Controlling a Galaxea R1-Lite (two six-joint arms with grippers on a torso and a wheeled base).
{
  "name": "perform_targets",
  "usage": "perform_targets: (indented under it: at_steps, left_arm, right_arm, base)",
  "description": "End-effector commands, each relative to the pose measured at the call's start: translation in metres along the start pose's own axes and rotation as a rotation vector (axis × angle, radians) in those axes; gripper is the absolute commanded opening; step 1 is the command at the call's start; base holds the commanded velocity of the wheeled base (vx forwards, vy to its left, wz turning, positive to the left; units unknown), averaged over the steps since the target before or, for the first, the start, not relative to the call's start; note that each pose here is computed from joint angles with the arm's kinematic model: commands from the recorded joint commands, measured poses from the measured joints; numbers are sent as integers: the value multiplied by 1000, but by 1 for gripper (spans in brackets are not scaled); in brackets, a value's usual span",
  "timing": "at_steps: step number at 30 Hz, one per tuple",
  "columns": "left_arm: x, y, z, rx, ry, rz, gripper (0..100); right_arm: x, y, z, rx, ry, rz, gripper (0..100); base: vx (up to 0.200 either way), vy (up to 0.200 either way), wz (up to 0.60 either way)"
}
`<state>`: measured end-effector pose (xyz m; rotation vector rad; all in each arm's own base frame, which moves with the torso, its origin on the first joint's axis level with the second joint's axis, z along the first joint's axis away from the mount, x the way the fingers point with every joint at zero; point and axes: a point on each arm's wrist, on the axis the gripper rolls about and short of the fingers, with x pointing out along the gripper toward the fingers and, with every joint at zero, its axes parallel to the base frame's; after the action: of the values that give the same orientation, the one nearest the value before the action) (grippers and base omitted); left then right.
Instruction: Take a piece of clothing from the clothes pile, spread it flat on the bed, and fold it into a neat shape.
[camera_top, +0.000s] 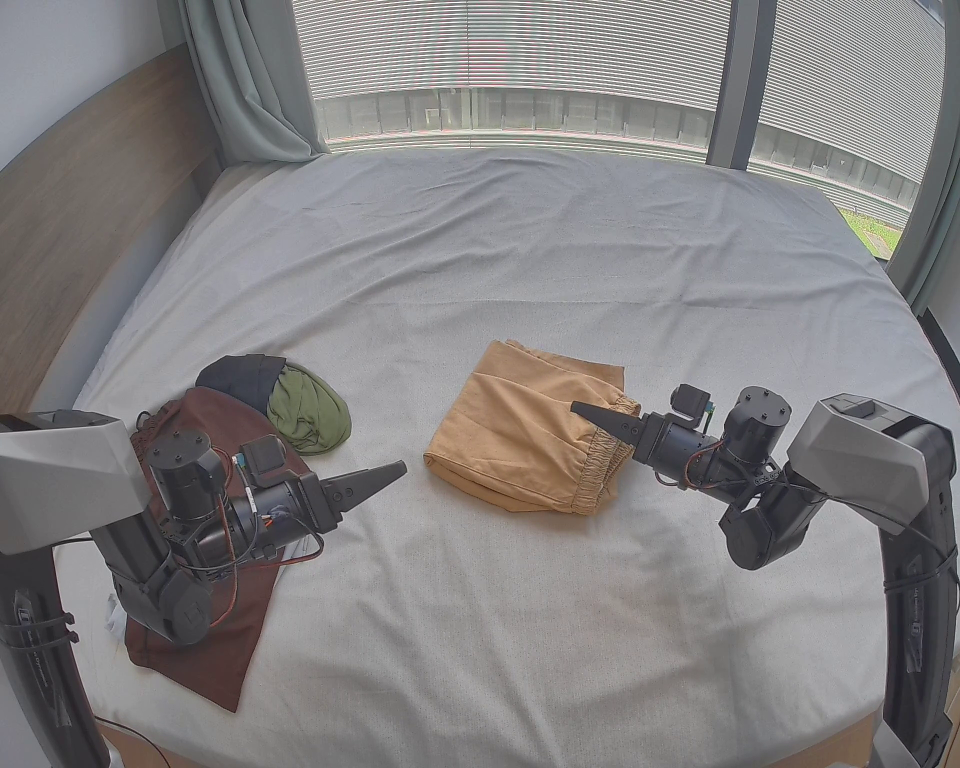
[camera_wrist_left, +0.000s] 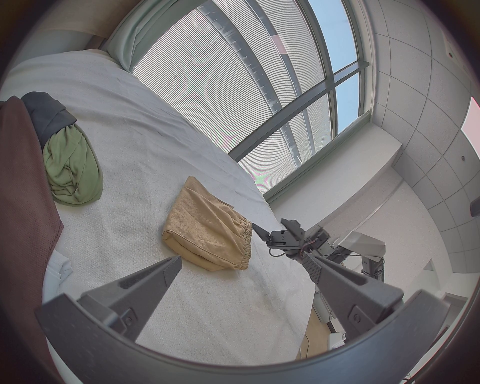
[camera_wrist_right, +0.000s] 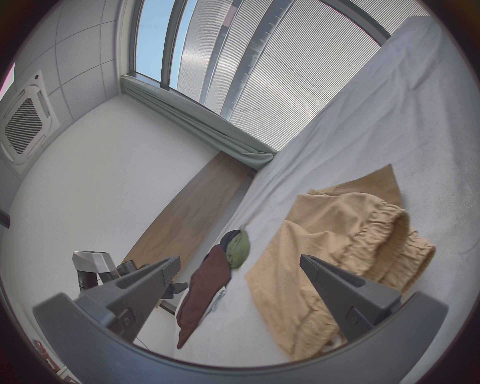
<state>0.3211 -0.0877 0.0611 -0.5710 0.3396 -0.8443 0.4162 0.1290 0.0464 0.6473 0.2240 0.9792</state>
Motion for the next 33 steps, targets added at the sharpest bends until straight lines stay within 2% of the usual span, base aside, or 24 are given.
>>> perform_targets:
  at_steps: [1,3,8,12,16,18,25,26,29,33]
  left_arm:
    - [0,1,-1,-2,2,1,100]
    - [0,1,-1,-2,2,1,100]
    - [1,1,-2,-4,4,2,100]
    - [1,1,-2,-4,4,2,100]
    - [0,-1,-1,0,3,-4,100]
    - [-2,-8,-2,3,9,-11,100]
    - [-23,-64,20,82,-49,-114,100]
    - [-28,-74,22,95,-51,-141,100]
    - [-44,-104,22,126,-34,-233,100]
    - [-63,-137,16,156,-3,-348,100]
  right_arm:
    - [-3,-31,-15,31,10,-45,100]
    - [-6,-45,-23,44,14,-66,100]
    - [-10,-56,-28,52,14,-84,100]
    - [-10,-56,-28,49,10,-83,100]
    - [-10,-45,-23,38,6,-71,100]
    - [-12,-25,-9,13,-6,-51,100]
    - [-33,68,36,-92,-43,26,100]
    - [-41,84,38,-102,-39,36,100]
    - [-62,111,31,-111,-8,28,100]
    - [-94,127,14,-185,40,-23,100]
  base:
    - [0,0,0]
    - [0,0,0]
    - [0,0,0]
    - [0,0,0]
    - [0,0,0]
    - [0,0,0]
    - [0,0,0]
    - [0,0,0]
    - [0,0,0]
    - [0,0,0]
